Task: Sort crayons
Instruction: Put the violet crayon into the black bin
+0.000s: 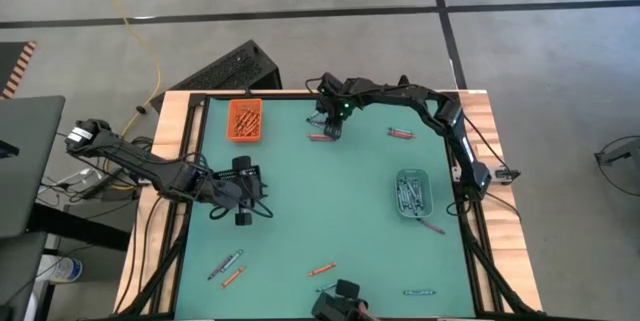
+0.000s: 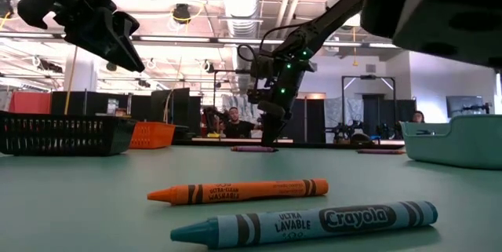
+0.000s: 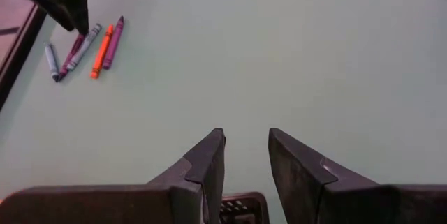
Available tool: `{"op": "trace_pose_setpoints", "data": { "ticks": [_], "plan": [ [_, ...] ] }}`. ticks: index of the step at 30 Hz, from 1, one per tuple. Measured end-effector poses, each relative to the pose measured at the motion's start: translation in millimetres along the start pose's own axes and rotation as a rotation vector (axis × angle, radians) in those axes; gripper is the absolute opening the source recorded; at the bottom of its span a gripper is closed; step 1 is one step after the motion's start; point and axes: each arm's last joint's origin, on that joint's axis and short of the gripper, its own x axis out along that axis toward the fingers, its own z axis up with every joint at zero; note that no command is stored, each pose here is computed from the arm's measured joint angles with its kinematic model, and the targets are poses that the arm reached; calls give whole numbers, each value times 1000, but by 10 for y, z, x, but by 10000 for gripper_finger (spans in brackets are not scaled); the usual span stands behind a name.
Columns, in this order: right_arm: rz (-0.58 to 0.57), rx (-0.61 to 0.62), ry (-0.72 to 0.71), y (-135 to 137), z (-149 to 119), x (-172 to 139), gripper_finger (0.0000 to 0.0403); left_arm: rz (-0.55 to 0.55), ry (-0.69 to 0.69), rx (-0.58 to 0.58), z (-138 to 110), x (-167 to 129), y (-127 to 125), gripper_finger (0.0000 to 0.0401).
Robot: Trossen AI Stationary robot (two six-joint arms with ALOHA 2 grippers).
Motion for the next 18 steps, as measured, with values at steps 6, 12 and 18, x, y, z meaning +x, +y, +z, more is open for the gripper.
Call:
{"op": "trace_pose_setpoints", "data": {
  "ticks": [6,12,18],
  "plan": [
    [41,12,-13,40,14,2,151,-2,-21,8,22,0,-2,102],
    [21,-89,33,190,5,96,138,-8,-22,6,24,0,-4,102],
    [1,-109,-40,221,120,-107,139,-8,-1,15,2,0,-2,102]
  ]
}}
